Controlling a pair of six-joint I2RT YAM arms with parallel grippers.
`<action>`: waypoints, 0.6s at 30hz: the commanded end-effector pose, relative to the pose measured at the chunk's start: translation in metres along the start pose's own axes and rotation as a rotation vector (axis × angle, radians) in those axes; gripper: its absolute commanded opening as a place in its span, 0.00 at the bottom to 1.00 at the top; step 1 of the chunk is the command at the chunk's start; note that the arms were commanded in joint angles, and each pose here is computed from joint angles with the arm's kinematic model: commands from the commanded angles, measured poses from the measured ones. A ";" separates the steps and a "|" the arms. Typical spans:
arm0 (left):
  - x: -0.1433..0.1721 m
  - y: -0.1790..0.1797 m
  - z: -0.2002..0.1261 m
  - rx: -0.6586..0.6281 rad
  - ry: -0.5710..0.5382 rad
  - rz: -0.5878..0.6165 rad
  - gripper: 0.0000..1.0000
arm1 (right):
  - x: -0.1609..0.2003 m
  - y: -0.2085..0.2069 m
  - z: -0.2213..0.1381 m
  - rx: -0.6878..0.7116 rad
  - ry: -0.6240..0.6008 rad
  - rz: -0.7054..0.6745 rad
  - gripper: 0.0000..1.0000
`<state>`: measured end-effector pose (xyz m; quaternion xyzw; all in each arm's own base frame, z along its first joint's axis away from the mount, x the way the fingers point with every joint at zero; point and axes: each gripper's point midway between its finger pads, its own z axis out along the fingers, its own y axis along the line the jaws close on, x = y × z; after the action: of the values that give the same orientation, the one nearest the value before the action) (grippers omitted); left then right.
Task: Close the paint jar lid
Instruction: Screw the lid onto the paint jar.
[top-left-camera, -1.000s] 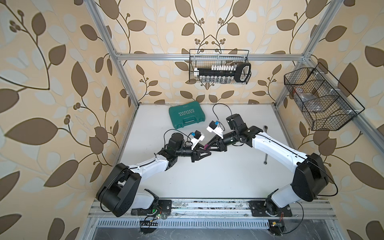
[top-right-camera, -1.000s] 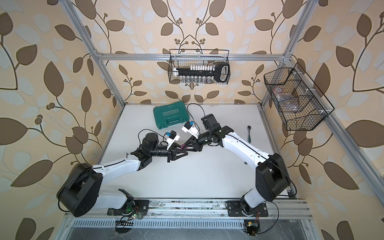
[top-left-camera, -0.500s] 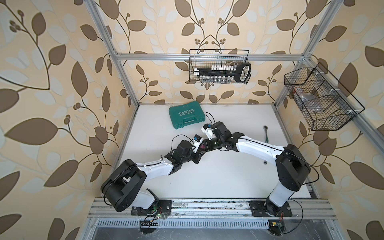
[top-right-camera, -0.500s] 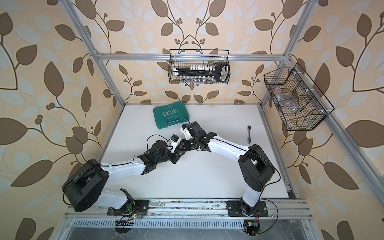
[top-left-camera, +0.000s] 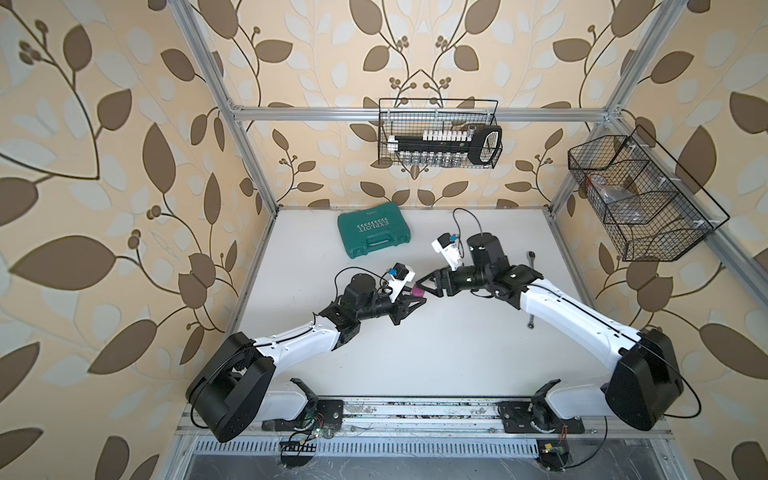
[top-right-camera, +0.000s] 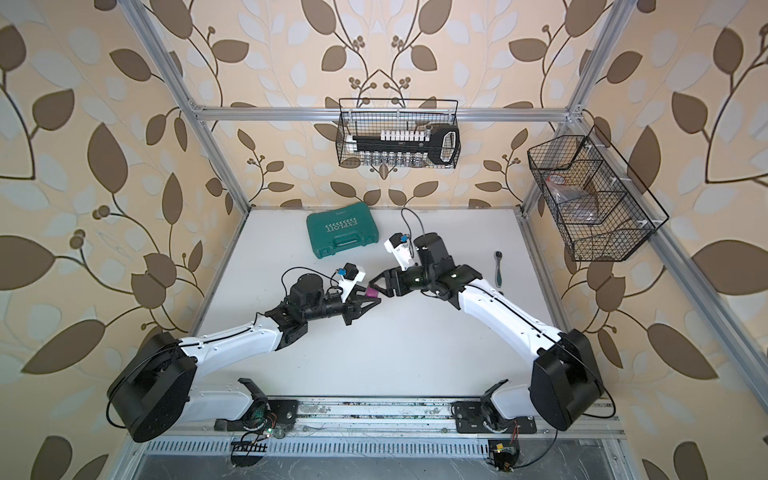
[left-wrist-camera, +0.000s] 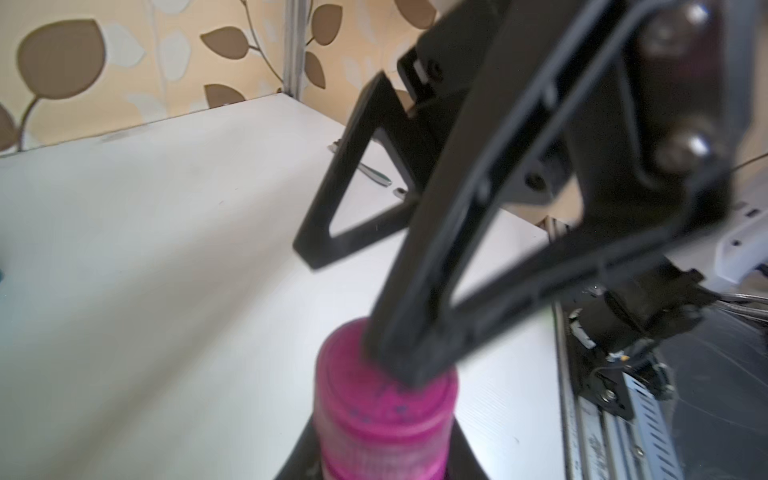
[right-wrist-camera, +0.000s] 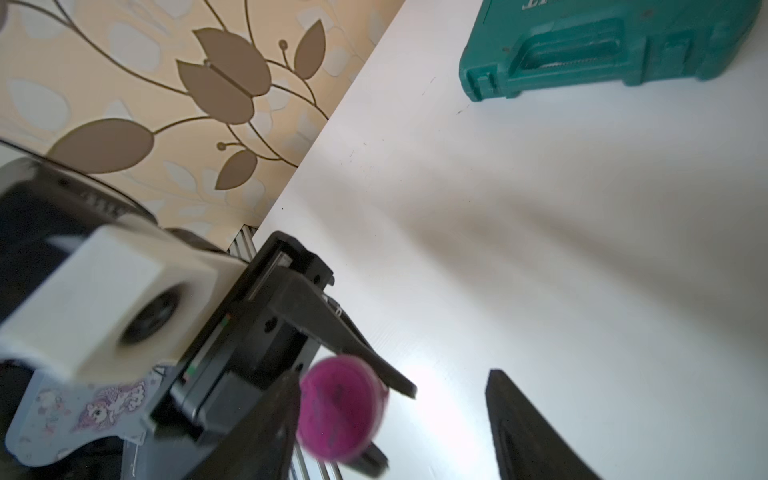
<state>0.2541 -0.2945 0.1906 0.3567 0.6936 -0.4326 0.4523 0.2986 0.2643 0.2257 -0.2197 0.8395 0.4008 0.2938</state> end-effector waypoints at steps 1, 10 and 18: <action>-0.023 -0.041 -0.009 0.233 -0.039 0.041 0.00 | 0.026 0.016 -0.021 -0.175 0.081 -0.133 0.71; -0.015 -0.058 -0.010 0.367 0.031 -0.007 0.00 | 0.039 0.034 -0.017 -0.356 0.091 -0.275 0.72; -0.013 -0.057 -0.008 0.373 0.052 -0.015 0.00 | 0.046 0.047 -0.004 -0.356 0.108 -0.368 0.71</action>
<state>0.2073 -0.3067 0.2045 0.4210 0.6396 -0.5399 0.3495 0.2381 0.2782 0.2221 -0.4156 0.7309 0.4728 0.2638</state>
